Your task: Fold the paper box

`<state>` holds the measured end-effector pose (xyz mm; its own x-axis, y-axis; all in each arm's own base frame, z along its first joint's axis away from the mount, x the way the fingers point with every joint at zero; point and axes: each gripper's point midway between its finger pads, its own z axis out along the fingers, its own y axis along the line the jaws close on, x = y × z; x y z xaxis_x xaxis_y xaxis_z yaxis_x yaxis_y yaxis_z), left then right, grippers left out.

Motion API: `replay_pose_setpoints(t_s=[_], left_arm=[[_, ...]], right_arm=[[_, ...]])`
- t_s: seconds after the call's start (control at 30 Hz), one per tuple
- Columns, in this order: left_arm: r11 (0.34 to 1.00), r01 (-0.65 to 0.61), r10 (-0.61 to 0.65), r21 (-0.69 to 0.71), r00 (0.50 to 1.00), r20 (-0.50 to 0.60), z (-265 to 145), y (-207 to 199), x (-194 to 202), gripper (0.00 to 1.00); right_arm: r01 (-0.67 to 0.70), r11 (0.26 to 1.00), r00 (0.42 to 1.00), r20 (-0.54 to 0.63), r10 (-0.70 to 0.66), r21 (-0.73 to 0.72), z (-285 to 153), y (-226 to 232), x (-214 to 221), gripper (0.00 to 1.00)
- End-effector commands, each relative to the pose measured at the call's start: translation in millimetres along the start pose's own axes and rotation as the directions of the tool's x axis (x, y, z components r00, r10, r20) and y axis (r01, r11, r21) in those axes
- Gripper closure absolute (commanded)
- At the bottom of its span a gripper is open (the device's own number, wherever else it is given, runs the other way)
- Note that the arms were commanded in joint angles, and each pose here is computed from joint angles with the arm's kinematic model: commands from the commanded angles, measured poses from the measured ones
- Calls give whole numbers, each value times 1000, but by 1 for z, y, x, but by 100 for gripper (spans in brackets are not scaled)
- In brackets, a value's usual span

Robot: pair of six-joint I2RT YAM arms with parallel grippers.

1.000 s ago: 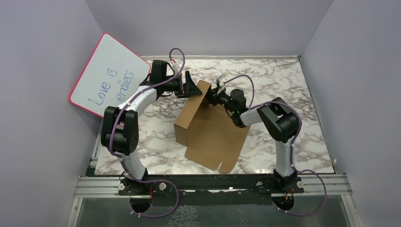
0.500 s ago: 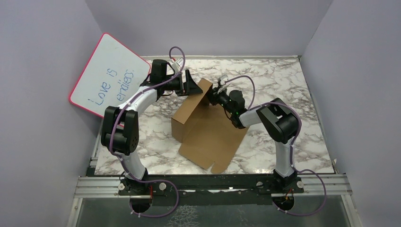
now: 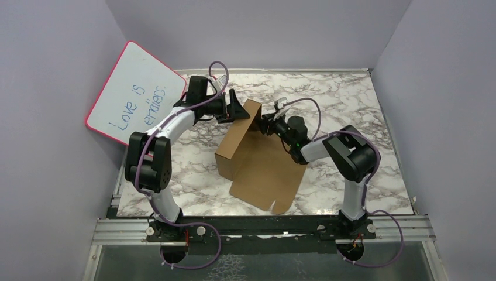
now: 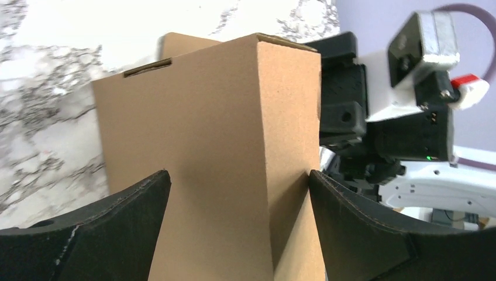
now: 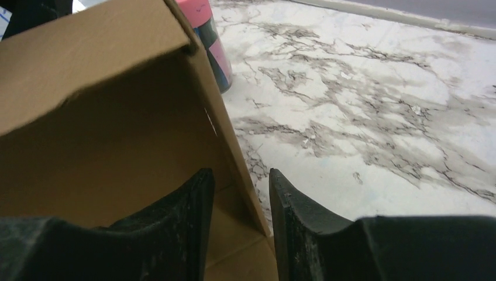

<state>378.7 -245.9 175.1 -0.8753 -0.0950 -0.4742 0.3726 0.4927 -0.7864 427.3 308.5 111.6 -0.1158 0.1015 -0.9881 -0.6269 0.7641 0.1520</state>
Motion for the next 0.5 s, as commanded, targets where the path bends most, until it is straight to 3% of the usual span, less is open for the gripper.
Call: replay_pose_setpoints(t_s=[0.0, 0.23, 0.47], left_arm=[[988, -65, 77, -140, 994, 80, -22, 6, -23, 12], [940, -139, 201, -312, 964, 175, -56, -6, -53, 11], [827, -237, 381, -510, 903, 198, -82, -40, -59, 11]], right_arm=[[33, 999, 999, 31, -34, 38, -15, -3, -18, 51], [-6, 996, 1000, -24, 8, 84, -39, -3, -30, 27], [-65, 971, 996, -51, 78, 228, -79, -18, -41, 10]])
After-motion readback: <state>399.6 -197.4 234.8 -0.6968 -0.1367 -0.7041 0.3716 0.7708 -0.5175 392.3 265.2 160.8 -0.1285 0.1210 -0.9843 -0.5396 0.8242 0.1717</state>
